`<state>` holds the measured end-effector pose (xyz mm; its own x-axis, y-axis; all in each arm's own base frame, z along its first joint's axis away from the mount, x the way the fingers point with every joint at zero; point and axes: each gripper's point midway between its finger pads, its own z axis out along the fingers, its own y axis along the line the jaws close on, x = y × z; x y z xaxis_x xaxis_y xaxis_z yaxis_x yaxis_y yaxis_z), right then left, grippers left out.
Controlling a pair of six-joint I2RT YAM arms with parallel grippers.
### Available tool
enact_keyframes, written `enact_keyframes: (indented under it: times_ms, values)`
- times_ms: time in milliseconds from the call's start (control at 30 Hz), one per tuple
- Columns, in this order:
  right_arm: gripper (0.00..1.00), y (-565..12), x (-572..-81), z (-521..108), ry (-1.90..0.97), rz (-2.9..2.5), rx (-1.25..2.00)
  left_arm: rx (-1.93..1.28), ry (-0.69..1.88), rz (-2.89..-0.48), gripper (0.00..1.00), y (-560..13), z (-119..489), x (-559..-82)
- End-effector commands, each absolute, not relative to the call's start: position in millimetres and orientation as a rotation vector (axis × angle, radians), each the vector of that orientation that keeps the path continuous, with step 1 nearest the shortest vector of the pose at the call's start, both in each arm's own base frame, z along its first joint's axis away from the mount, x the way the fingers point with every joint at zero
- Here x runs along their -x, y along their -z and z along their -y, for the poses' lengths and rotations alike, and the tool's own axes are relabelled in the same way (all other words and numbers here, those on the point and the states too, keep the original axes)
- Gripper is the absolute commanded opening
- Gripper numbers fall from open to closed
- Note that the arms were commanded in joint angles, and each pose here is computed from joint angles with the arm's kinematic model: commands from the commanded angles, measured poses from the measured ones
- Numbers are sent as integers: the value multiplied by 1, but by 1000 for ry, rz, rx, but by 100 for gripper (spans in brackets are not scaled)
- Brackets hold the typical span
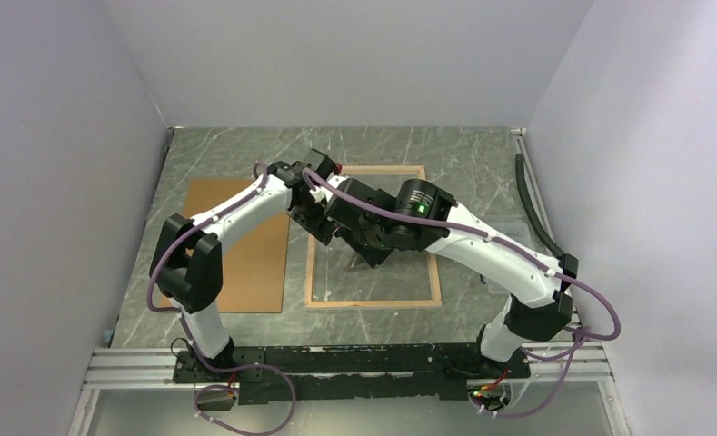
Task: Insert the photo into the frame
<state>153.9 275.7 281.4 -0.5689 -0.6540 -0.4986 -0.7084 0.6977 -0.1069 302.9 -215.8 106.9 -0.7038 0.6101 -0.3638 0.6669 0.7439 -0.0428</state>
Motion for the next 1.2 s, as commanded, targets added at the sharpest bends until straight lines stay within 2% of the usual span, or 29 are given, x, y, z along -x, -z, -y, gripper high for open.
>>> enact_keyframes:
  times_ms: [0,300,733,1067,1167]
  values:
    - [0,-290,-149,-299,-269,-2336,1160,-978,372,-2655,79,-99,229,-290]
    - [0,-285,-162,-351,-389,-2276,1256,-1025,606,-2715,76,-88,250,-263]
    - [0,-285,-157,-393,-570,-2214,1353,-1102,908,-2614,74,-130,288,-221]
    - [0,-268,-162,-402,-559,-2232,1359,-1057,957,-2599,76,-149,294,-215]
    - [0,-265,-170,-397,-539,-2243,1345,-1015,852,-2591,76,-150,288,-228]
